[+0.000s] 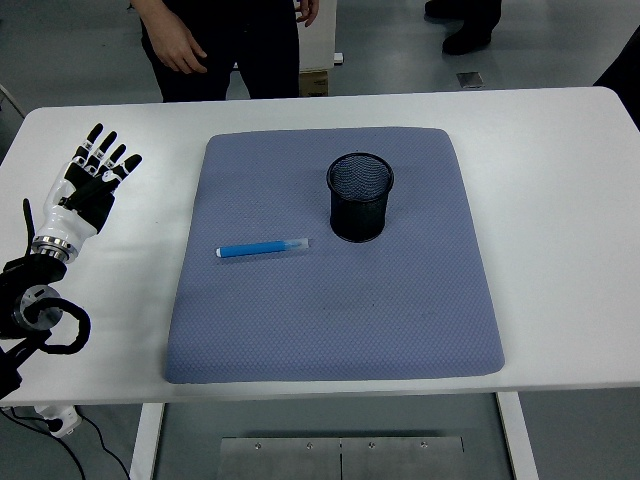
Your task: Left hand places marker in pen holder
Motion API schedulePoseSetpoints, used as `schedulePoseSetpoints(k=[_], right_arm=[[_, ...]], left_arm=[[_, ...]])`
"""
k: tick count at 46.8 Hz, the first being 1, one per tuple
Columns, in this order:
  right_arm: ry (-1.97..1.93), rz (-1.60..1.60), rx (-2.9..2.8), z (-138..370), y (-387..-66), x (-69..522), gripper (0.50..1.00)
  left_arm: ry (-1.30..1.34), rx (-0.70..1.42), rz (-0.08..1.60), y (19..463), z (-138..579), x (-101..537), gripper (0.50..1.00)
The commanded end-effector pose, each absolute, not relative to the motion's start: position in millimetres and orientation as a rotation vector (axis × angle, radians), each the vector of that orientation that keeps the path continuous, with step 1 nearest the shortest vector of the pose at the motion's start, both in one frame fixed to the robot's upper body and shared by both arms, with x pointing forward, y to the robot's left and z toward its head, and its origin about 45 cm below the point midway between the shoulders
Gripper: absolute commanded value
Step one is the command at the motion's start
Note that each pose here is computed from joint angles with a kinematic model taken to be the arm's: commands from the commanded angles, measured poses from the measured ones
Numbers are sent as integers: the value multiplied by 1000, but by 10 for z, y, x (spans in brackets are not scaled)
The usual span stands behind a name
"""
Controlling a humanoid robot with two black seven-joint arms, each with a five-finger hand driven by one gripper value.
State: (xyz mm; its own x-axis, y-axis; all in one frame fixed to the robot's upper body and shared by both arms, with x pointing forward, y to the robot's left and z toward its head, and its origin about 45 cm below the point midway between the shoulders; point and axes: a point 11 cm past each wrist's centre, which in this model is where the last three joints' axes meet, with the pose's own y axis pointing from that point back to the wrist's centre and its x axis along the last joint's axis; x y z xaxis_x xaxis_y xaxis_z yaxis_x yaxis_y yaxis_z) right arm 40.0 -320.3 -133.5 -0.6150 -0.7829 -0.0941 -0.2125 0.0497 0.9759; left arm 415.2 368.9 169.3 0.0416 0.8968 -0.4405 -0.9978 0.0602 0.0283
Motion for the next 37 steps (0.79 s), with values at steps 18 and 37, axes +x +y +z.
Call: schedulePoseSetpoints(k=[18,37], right_arm=[[-1863,-1598,997,-1335,-3203,401,1000],[-1863,-1598,997,-1335,-3203,401,1000]], left_arm=[[396,-309,1512,3712,1650,4134,1000],[400,-371,1490,3759,1733,4143,1000]])
